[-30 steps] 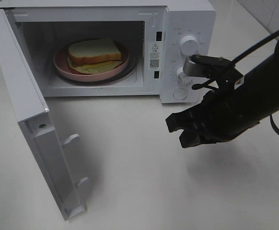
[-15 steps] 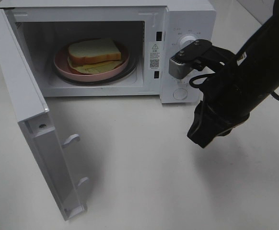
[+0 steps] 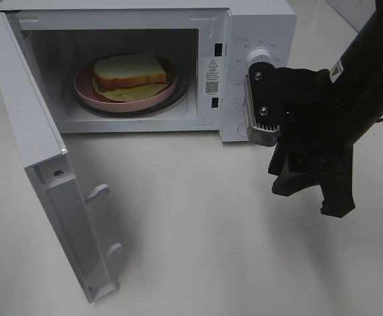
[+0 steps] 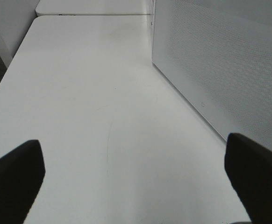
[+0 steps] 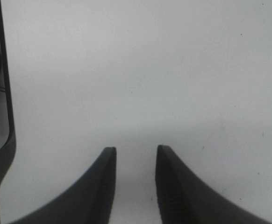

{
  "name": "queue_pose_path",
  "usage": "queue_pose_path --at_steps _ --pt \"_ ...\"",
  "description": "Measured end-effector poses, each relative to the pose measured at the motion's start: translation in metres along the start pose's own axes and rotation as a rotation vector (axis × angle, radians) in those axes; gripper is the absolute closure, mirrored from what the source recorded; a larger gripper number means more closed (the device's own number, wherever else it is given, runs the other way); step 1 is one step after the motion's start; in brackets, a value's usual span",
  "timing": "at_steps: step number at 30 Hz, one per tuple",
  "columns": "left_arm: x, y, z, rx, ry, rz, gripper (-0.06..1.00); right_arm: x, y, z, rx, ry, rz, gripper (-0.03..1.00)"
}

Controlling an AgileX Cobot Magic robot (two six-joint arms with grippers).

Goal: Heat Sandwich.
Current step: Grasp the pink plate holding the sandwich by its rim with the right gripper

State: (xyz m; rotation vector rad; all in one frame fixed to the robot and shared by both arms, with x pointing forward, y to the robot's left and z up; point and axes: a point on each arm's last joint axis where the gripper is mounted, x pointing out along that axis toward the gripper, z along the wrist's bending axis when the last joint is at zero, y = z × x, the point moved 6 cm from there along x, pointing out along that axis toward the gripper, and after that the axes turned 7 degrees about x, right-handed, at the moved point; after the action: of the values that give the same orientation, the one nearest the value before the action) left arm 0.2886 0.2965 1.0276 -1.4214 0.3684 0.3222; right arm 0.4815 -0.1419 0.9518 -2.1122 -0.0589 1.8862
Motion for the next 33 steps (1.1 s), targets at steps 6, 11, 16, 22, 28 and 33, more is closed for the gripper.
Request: queue_pose_path --at_steps 6,11,16,22,28,33 --pt "0.0 0.0 0.0 0.0 0.0 0.0 -0.05 0.0 0.003 -0.002 -0.039 0.015 0.023 0.4" --pt "0.0 0.0 0.0 0.0 0.0 0.0 -0.05 0.0 0.003 -0.004 -0.012 0.026 0.018 0.1" --pt "0.0 0.0 0.0 0.0 0.0 0.0 -0.05 0.0 0.003 -0.004 -0.01 0.027 0.018 0.04" --pt "0.0 0.0 0.0 0.0 0.0 0.0 -0.05 0.0 0.002 -0.005 -0.013 0.036 0.015 0.04" --pt "0.0 0.0 0.0 0.0 0.0 0.0 -0.05 0.001 -0.003 -0.003 -0.104 0.074 0.041 0.05" --pt "0.0 0.0 0.0 0.0 0.0 0.0 -0.05 -0.001 -0.017 -0.009 -0.202 0.137 0.049 0.08"
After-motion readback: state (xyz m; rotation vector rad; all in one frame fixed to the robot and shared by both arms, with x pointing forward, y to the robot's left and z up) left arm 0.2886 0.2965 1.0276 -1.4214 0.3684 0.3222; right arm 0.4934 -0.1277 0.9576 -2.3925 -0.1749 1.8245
